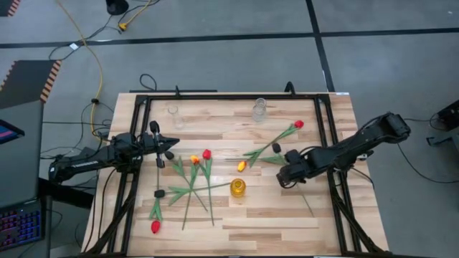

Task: Sort flowers into vase by color
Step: Put the top right black flower into the right transparent vase

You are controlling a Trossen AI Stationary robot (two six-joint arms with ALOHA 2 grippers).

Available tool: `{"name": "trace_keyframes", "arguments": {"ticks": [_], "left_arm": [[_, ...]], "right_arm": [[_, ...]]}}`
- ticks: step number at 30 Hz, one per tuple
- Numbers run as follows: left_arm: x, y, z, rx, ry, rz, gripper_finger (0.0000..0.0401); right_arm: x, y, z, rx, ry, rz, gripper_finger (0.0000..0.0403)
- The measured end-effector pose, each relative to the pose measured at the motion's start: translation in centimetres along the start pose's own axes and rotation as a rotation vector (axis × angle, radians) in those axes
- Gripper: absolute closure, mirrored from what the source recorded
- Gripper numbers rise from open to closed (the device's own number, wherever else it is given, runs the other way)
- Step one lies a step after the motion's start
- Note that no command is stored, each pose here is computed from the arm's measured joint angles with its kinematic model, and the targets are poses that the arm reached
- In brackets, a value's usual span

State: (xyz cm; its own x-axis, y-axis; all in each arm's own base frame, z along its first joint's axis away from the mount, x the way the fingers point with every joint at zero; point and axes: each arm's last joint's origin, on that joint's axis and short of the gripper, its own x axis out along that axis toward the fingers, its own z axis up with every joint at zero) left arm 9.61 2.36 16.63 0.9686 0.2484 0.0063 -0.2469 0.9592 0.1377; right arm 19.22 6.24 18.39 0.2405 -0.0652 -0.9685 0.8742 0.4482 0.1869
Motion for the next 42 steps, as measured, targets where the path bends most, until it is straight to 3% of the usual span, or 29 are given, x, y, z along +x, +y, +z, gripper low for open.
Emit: {"name": "trace_keyframes", "arguments": {"ticks": [5, 10, 16, 22, 24, 30, 35, 42], "left_arm": [[0.0, 0.0, 0.0, -0.002, 0.0, 0.0, 0.0399], [0.0, 0.0, 0.0, -0.003, 0.0, 0.0, 0.0399], [0.0, 0.0, 0.0, -0.004, 0.0, 0.0, 0.0399], [0.0, 0.0, 0.0, -0.004, 0.0, 0.0, 0.0399], [0.0, 0.0, 0.0, -0.004, 0.0, 0.0, 0.0399], [0.0, 0.0, 0.0, -0.004, 0.0, 0.0, 0.0399], [0.0, 0.0, 0.0, -0.004, 0.0, 0.0, 0.0399], [0.0, 0.0, 0.0, -0.004, 0.0, 0.0, 0.0399]], "right_arm": [[-3.0, 0.6, 1.0, -0.081, -0.175, 0.106, 0.0363], [-6.3, 0.9, 2.3, -0.176, -0.491, 0.158, 0.0362], [-9.6, 1.1, 4.6, -0.275, -0.931, 0.112, 0.0362], [-12.3, 1.3, 8.2, -0.363, -1.172, 0.031, 0.0362], [-13.0, 1.3, 9.5, -0.405, -1.235, 0.012, 0.0362], [-14.2, 1.1, 13.8, -0.518, -1.399, 0.102, 0.0362], [-12.7, 0.6, 17.5, -0.559, -1.439, 0.074, 0.0362], [-10.5, -0.5, 21.7, -0.523, -1.485, 0.061, 0.0362]]}}
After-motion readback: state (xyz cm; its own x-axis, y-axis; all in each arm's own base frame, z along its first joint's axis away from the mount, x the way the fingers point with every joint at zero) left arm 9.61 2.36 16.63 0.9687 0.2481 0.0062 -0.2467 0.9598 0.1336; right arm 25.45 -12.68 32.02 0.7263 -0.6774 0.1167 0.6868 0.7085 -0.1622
